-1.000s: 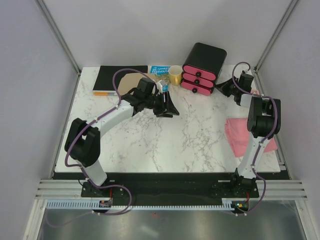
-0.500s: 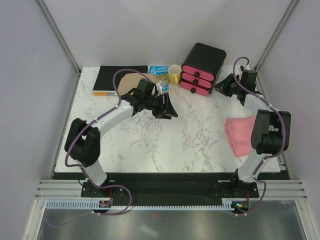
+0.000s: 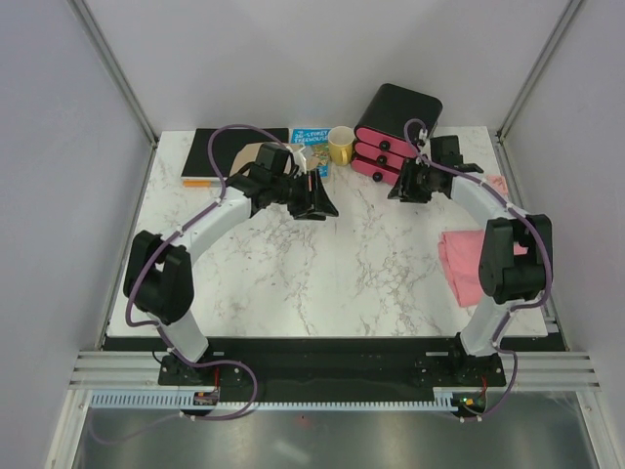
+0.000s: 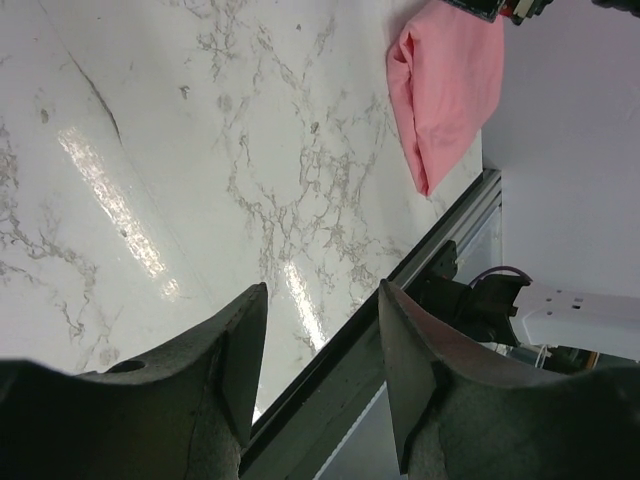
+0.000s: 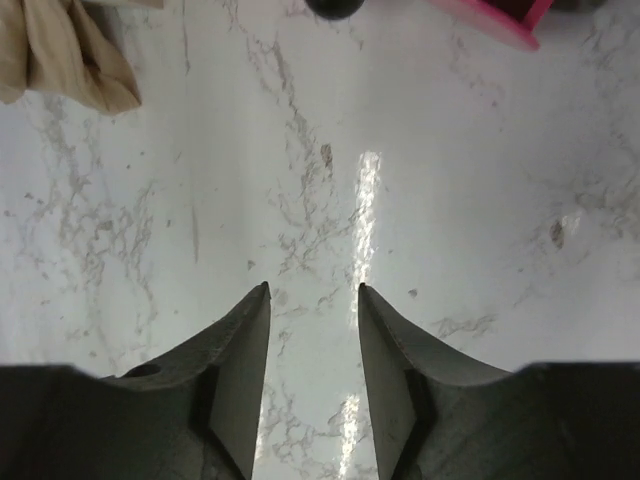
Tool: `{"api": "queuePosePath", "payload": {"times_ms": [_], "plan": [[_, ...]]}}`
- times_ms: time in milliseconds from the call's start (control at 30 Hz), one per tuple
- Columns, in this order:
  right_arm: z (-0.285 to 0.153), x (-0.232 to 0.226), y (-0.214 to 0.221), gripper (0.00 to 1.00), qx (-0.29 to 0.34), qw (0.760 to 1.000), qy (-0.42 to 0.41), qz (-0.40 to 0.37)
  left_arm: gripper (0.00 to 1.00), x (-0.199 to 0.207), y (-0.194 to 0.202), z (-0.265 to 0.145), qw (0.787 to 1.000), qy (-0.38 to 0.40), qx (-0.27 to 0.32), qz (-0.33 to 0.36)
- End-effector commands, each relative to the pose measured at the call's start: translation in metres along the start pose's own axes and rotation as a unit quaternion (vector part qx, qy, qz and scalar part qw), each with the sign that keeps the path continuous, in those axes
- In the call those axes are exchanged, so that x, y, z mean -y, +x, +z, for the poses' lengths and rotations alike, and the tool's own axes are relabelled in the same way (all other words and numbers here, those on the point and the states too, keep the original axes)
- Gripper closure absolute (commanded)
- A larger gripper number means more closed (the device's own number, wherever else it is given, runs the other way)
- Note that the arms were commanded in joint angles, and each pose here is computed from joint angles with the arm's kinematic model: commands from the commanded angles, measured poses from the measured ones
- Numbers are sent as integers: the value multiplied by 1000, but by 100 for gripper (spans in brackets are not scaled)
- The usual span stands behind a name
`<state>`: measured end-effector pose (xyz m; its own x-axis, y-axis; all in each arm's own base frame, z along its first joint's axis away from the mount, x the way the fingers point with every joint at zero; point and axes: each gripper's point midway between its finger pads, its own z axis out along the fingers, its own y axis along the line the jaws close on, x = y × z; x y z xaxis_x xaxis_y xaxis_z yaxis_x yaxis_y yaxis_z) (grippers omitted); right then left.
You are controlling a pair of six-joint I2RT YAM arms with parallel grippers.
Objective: Fold and stack the t-shirts
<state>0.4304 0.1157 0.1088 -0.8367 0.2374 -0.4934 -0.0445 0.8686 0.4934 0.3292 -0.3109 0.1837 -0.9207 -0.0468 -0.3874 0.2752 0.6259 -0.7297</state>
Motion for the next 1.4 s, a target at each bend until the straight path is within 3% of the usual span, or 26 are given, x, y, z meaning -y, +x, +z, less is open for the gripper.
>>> {"api": "queuePosePath", "payload": {"times_ms": [0,233,533,700,867,1167,1367], "plan": [[-4,8,-39,50,38,994,67,-79,45,1,3,-5,1000,11,-7,29],[7,15,-61,52,33,977,133,-164,45,-17,13,-2,1000,-3,-18,20],[40,48,-37,52,-9,960,172,-219,45,-33,23,8,999,-9,-36,20],[36,43,-46,52,31,952,181,-243,45,-40,32,11,999,-9,-45,10],[41,35,-43,51,23,938,185,-293,45,-42,36,13,999,-5,-47,8],[53,46,-41,52,88,891,225,-384,46,-44,34,19,999,1,-46,5],[45,32,-50,53,121,874,229,-411,46,-40,38,14,999,11,-36,-1]]}}
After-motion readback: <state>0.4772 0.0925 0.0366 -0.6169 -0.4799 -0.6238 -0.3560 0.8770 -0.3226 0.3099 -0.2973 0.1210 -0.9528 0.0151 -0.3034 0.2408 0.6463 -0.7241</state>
